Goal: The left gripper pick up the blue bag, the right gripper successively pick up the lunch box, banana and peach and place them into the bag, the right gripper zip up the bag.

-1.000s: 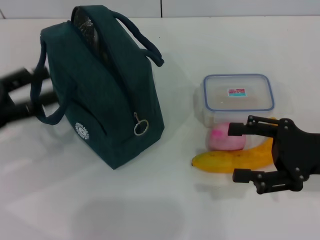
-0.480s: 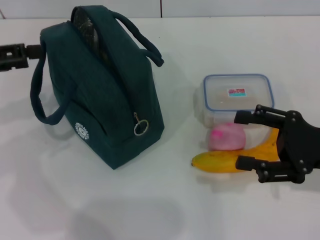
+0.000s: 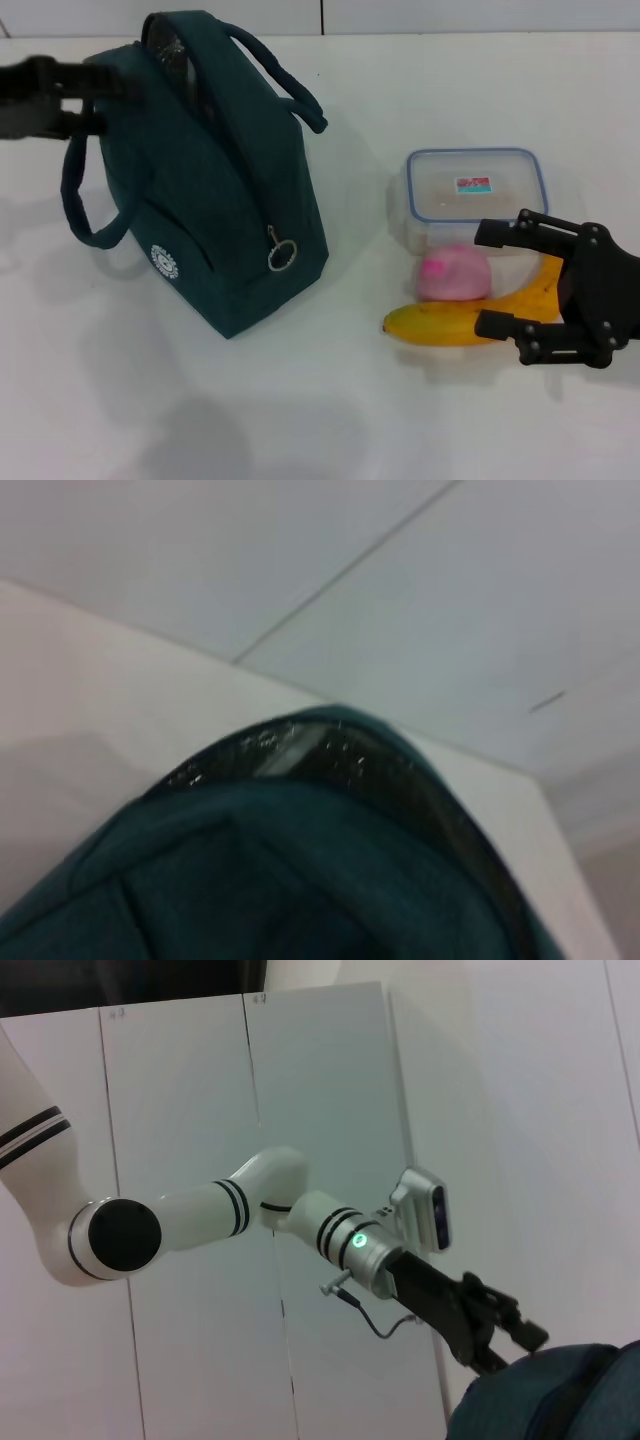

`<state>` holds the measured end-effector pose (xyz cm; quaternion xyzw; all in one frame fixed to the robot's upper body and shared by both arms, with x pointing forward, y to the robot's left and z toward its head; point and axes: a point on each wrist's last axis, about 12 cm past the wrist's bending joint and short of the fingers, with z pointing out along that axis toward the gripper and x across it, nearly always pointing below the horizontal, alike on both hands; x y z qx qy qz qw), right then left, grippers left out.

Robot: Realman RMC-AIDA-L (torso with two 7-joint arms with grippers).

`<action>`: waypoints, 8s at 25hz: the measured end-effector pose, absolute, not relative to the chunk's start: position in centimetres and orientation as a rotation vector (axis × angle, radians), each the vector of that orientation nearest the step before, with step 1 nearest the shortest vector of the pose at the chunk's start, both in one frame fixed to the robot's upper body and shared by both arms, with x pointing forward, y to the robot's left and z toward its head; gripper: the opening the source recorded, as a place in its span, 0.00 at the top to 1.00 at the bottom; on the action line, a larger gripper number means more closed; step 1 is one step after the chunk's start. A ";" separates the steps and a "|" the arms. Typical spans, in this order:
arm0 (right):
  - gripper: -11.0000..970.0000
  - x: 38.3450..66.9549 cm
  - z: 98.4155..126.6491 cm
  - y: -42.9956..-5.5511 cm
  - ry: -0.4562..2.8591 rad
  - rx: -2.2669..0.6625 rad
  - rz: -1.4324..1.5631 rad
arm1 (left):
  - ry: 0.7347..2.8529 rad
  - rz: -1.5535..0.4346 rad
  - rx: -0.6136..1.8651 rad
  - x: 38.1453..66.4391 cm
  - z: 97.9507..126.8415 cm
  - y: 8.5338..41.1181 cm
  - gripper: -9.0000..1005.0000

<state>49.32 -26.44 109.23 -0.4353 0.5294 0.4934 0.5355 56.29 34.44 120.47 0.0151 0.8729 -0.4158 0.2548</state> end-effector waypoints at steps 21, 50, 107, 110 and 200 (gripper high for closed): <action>0.15 49.6 109.3 -26.7 1.269 -1.027 1.155 | 2.557 -1.064 0.022 57.1 119.5 32.3 0.53; 0.17 53.9 104.7 -32.9 1.822 0.164 1.059 | 2.614 -1.119 0.283 56.0 121.7 29.3 0.95; 0.43 55.7 105.9 -28.3 1.975 0.247 1.454 | 2.603 -1.232 0.351 56.9 121.3 27.5 0.95; 0.47 55.7 105.9 -28.3 1.969 0.252 1.457 | 2.604 -1.233 0.351 56.9 121.3 27.4 0.95; 0.89 58.8 113.8 -19.8 1.587 -0.034 1.950 | 2.547 -1.425 0.520 55.6 120.2 25.2 0.95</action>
